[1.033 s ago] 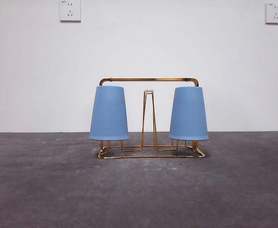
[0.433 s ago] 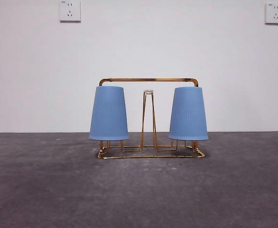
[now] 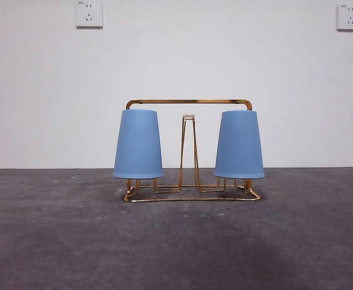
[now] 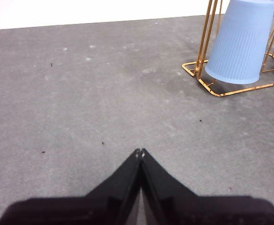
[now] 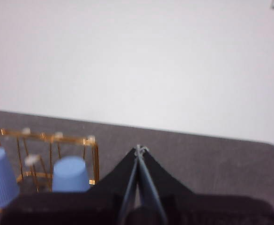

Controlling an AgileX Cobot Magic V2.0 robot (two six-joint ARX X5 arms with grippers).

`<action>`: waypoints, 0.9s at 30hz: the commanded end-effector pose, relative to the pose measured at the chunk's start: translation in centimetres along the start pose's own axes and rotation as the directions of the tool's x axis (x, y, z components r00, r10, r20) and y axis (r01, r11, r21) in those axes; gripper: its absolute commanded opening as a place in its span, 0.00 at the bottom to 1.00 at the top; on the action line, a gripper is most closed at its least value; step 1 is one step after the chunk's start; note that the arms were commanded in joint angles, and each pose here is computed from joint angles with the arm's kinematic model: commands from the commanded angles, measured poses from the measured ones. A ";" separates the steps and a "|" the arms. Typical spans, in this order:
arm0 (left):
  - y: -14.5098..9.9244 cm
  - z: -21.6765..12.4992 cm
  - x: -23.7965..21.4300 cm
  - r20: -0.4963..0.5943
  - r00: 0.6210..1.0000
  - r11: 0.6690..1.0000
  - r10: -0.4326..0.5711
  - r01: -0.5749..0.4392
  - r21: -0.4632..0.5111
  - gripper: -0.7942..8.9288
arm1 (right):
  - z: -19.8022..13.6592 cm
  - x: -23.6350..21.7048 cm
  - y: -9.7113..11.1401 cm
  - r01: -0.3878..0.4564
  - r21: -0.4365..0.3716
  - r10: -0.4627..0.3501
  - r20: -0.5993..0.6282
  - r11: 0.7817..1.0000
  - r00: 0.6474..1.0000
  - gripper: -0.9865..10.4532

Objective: Pick up cup 1,put cup 1 in the cup rack,pick up cup 2,put cup 2 in the cup rack

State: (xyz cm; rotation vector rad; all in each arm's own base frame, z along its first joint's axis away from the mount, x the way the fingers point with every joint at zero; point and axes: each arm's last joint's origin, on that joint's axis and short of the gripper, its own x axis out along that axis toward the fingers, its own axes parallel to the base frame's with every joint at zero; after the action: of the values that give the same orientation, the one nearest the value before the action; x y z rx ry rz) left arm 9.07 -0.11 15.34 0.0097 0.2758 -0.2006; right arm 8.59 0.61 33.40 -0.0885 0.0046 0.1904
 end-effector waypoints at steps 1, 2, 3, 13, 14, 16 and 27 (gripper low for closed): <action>0.0 -0.3 0.1 -0.006 1.000 1.000 -0.002 0.002 -0.012 0.08 | -4.8 0.8 0.3 0.002 0.017 -0.001 -0.051 1.000 0.999 0.09; 0.0 -0.3 0.1 -0.006 1.000 1.000 -0.001 0.001 -0.012 0.08 | -6.2 0.9 0.4 0.002 0.018 -0.001 -0.057 1.000 0.998 0.09; 0.0 -0.3 0.1 -0.006 1.000 1.000 -0.001 0.001 -0.012 0.08 | -7.4 0.9 0.5 0.001 0.020 0.000 -0.063 1.000 0.998 0.09; 0.0 -0.2 0.1 -0.006 1.000 1.000 -0.001 0.001 -0.012 0.08 | -16.5 1.1 1.2 0.014 0.036 -0.009 -0.150 0.999 0.989 0.09; 0.0 -0.3 0.1 -0.006 1.000 1.000 -0.002 0.002 -0.012 0.08 | -17.1 1.1 1.3 0.014 0.037 -0.008 -0.157 0.999 0.988 0.09; 0.0 -0.2 0.1 -0.006 1.000 1.000 -0.001 0.001 -0.012 0.08 | -18.0 1.1 1.3 0.014 0.042 -0.007 -0.162 0.999 0.987 0.09; 0.0 -0.2 0.1 -0.008 1.000 1.000 -0.001 0.001 -0.012 0.08 | -18.2 1.1 1.3 0.028 0.041 -0.021 -0.159 0.999 0.987 0.09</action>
State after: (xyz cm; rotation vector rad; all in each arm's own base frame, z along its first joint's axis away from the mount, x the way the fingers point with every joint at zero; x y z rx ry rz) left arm 9.09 -0.11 15.31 0.0088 0.2792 -0.2006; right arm 9.49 0.53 15.43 -0.0705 0.1624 0.1640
